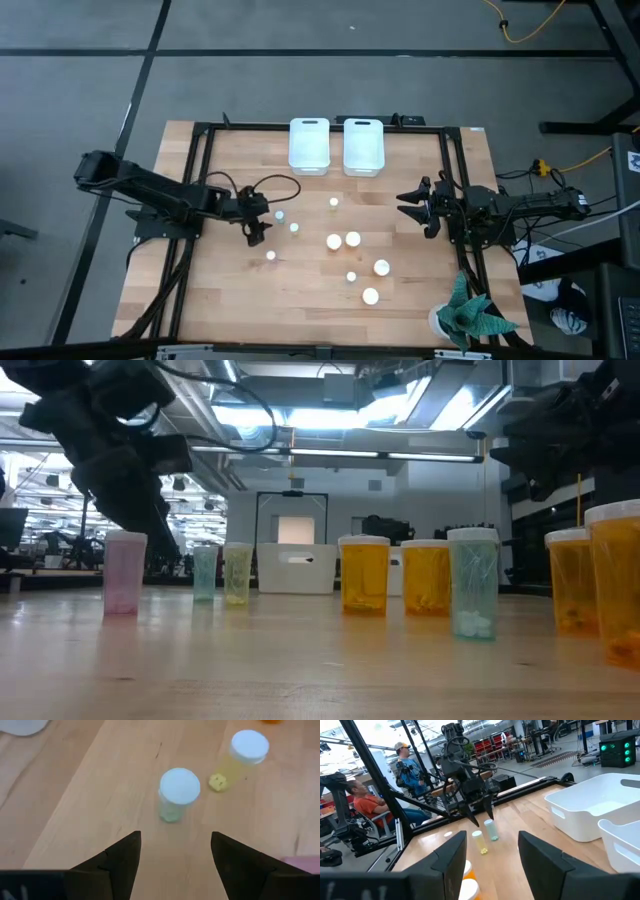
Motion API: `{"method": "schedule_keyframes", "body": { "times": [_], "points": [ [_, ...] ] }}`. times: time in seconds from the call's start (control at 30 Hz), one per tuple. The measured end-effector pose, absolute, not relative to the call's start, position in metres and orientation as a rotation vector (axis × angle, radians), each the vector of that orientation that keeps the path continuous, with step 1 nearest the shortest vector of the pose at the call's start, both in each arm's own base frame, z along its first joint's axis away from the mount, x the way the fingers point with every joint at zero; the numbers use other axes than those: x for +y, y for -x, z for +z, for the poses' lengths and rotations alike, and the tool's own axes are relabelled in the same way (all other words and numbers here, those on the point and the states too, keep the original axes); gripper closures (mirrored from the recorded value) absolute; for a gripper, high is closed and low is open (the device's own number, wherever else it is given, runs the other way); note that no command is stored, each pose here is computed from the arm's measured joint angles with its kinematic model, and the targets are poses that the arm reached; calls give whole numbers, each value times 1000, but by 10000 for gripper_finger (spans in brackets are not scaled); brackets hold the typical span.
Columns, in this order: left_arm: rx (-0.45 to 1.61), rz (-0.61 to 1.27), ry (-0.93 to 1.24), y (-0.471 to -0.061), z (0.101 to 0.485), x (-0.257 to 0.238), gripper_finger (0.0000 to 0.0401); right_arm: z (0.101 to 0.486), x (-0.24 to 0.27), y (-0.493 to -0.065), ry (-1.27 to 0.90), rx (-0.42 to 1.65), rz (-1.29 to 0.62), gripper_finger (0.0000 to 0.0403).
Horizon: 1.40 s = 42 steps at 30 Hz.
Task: Pick and place medicine bottles into bin by pill shape (circle, oval)
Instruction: Put the top blue tablet bottle into the white left bin
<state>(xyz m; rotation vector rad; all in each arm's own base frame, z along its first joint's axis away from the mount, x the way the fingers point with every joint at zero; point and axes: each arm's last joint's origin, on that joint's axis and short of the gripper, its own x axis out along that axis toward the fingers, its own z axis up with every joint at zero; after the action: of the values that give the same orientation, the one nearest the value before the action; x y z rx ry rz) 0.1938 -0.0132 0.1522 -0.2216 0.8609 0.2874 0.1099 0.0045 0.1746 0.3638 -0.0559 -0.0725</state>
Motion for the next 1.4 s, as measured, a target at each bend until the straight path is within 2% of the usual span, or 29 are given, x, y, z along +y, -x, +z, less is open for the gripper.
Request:
{"method": "schedule_keyframes", "body": {
  "times": [0.3, 0.6, 0.73, 1.0, 1.17, 1.3, 1.4],
  "points": [
    [788, 286, 190, -213, 144, -7, 167, 171, 4, -110, -359, -23, -79, 222],
    [769, 327, 195, -214, 144, -1, 175, 171, 4, -110, -359, -20, -79, 222],
    [769, 326, 196, -214, 144, -1, 209, 171, 4, -110, -359, -19, -80, 222],
    [694, 324, 193, -220, 150, 1, 306, 170, 4, -110, -358, -14, -80, 222],
    [561, 333, 39, -243, 192, 21, 317, 170, 4, -110, -358, -12, -82, 222],
    [447, 467, -90, -266, 242, 56, 317, 170, 4, -110, -358, -12, -82, 222],
    [437, 558, -120, -279, 265, 97, 317, 170, 4, -110, -358, -12, -82, 222]
  ]
}}
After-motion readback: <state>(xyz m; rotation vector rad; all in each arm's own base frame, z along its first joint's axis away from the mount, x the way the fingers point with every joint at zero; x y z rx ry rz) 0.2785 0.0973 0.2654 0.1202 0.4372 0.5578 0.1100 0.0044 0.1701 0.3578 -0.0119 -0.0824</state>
